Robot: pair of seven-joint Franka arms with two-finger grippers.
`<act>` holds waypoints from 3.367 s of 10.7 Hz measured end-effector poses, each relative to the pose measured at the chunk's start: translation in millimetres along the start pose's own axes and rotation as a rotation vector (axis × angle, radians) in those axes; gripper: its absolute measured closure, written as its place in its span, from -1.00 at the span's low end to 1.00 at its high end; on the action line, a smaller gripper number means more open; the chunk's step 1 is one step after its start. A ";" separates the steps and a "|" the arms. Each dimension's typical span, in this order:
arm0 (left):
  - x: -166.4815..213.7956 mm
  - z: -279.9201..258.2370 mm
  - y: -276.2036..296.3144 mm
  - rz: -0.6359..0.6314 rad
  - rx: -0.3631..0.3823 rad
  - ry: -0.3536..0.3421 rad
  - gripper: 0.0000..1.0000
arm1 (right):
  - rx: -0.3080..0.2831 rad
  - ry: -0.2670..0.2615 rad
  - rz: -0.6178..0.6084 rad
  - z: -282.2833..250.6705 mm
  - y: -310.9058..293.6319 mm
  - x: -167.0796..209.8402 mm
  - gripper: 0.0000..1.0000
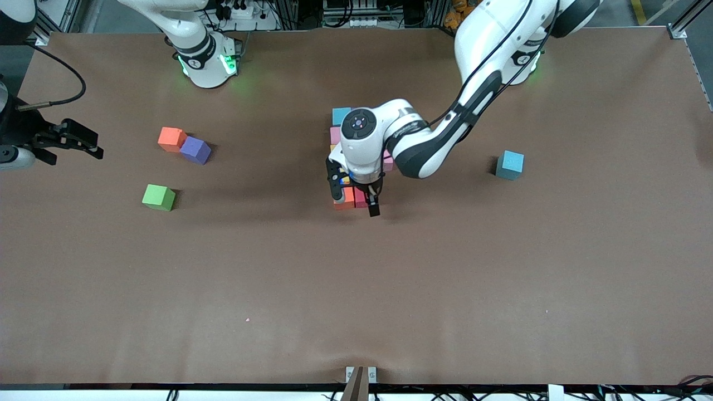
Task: Arrange 11 blocks into digit 3
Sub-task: 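Open the left gripper and lift it off the red cube, then move the left gripper to the cyan cube and grasp it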
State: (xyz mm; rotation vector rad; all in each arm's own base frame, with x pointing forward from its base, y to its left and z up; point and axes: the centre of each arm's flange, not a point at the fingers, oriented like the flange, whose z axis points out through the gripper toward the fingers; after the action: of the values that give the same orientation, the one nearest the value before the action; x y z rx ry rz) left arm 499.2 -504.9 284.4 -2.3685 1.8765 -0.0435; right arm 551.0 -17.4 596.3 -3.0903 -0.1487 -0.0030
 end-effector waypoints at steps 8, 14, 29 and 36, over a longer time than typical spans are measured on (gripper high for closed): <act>-137.6 -134.1 -127.8 -0.448 -0.054 -0.007 -1.00 | 0.000 0.000 -0.001 0.1 -0.3 0.2 -1.00; -188.7 -141.5 -153.1 -0.934 -0.088 -0.090 -1.00 | 0.000 0.000 -0.002 0.2 -0.9 0.3 -1.00; -380.8 28.9 -96.4 -1.245 -0.211 -0.368 -1.00 | 0.002 -0.010 -0.004 6.0 -1.7 3.2 -1.00; -410.4 85.3 -33.7 -1.244 -0.220 -0.350 -1.00 | 0.004 -0.020 -0.003 16.5 0.2 9.4 -1.00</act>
State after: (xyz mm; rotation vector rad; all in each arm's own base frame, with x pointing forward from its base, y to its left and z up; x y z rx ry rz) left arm 445.2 -92.2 224.6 -2.9883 0.0921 0.4388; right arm 560.4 -15.9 579.9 -3.0868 -0.1533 0.0277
